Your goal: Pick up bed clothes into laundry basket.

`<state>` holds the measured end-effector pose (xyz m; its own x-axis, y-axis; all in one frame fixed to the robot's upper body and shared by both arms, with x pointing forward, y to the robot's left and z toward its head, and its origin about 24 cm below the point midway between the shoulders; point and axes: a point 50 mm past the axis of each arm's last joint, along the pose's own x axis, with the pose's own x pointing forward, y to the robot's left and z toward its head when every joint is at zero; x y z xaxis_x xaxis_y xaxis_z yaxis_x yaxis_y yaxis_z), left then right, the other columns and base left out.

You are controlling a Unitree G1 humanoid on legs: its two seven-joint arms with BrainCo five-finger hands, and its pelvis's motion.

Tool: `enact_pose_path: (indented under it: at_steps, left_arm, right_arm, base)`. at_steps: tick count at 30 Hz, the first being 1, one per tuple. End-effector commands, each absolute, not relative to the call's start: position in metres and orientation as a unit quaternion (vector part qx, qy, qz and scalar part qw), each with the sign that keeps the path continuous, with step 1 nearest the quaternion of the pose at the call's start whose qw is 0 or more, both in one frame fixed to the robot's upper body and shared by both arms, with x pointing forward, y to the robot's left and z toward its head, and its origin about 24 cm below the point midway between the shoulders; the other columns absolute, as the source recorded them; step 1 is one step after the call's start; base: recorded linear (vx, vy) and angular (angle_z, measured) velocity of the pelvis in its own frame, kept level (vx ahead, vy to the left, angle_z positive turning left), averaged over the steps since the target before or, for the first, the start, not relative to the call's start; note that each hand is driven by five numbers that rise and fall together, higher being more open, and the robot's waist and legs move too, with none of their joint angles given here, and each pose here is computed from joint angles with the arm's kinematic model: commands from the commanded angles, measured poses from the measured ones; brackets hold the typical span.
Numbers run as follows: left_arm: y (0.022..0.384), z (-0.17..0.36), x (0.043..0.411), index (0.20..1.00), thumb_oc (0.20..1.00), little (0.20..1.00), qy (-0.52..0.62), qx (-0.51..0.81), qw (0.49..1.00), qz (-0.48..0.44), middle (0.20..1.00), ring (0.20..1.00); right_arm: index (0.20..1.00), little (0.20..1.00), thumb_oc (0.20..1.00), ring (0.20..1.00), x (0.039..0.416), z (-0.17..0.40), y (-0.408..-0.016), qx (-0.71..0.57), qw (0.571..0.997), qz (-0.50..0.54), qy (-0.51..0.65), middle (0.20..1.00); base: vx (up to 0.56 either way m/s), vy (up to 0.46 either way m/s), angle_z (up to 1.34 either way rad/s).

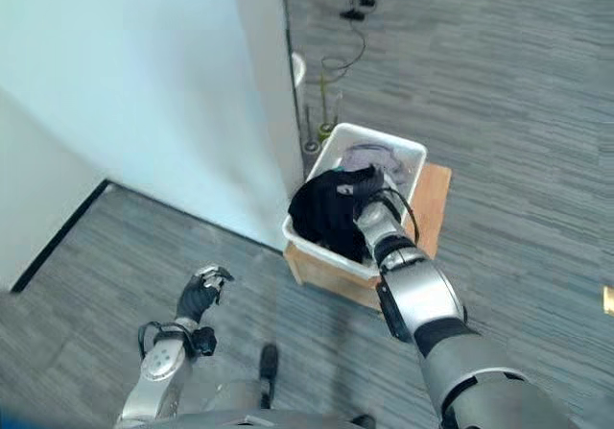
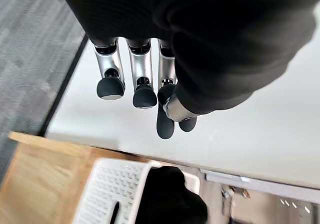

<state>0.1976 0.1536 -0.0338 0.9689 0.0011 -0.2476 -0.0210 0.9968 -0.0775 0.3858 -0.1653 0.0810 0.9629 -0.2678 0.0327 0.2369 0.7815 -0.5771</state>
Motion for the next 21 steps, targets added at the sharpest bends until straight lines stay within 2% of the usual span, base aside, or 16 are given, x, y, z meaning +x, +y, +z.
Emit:
enact_pose_path:
  at_steps: [1, 2, 6, 8, 12, 18, 21]
  left_arm:
    - [0.132, 0.002, 0.212, 0.774, 0.774, 0.774, 0.028, -0.073, 0.997, -0.023, 0.774, 0.774]
    - [0.132, 0.002, 0.211, 1.0, 1.0, 1.0, 0.028, -0.073, 0.997, -0.023, 1.0, 1.0]
    - [0.129, 0.003, 0.215, 1.0, 1.0, 1.0, 0.018, -0.081, 0.997, -0.004, 1.0, 1.0]
    - [0.129, 0.002, 0.214, 1.0, 1.0, 1.0, 0.019, -0.081, 0.997, -0.004, 1.0, 1.0]
    - [0.133, -0.002, 0.215, 1.0, 1.0, 1.0, 0.018, -0.086, 0.996, 0.021, 1.0, 1.0]
    - [0.14, -0.011, 0.21, 1.0, 1.0, 1.0, 0.028, -0.093, 0.994, 0.046, 1.0, 1.0]
    - [0.141, -0.017, 0.208, 1.0, 1.0, 1.0, 0.04, -0.096, 0.993, 0.054, 1.0, 1.0]
  right_arm:
    - [1.0, 1.0, 1.0, 1.0, 0.381, 0.118, -0.179, -0.319, 0.929, -0.169, -0.074, 1.0]
    - [1.0, 1.0, 1.0, 1.0, 0.381, 0.117, -0.179, -0.32, 0.929, -0.169, -0.073, 1.0]
    - [1.0, 1.0, 1.0, 1.0, 0.337, 0.098, -0.185, -0.293, 0.939, -0.16, -0.082, 1.0]
    - [1.0, 1.0, 1.0, 1.0, 0.335, 0.097, -0.186, -0.293, 0.939, -0.159, -0.08, 1.0]
    - [1.0, 1.0, 1.0, 1.0, 0.279, 0.035, -0.172, -0.202, 0.975, -0.088, 0.008, 1.0]
    - [1.0, 1.0, 1.0, 1.0, 0.245, -0.007, -0.15, -0.14, 0.987, -0.005, 0.08, 1.0]
    - [1.0, 1.0, 1.0, 1.0, 0.24, -0.015, -0.145, -0.143, 0.986, 0.015, 0.088, 1.0]
  base:
    - [-0.01, 0.016, -0.2]
    - [-0.04, 0.005, -0.23]
    - [-0.05, -0.026, -0.3]
    - [-0.03, -0.026, -0.51]
    - [-0.1, -0.078, -0.25]
    - [-0.08, -0.054, -0.34]
    - [-0.04, -0.043, -0.31]
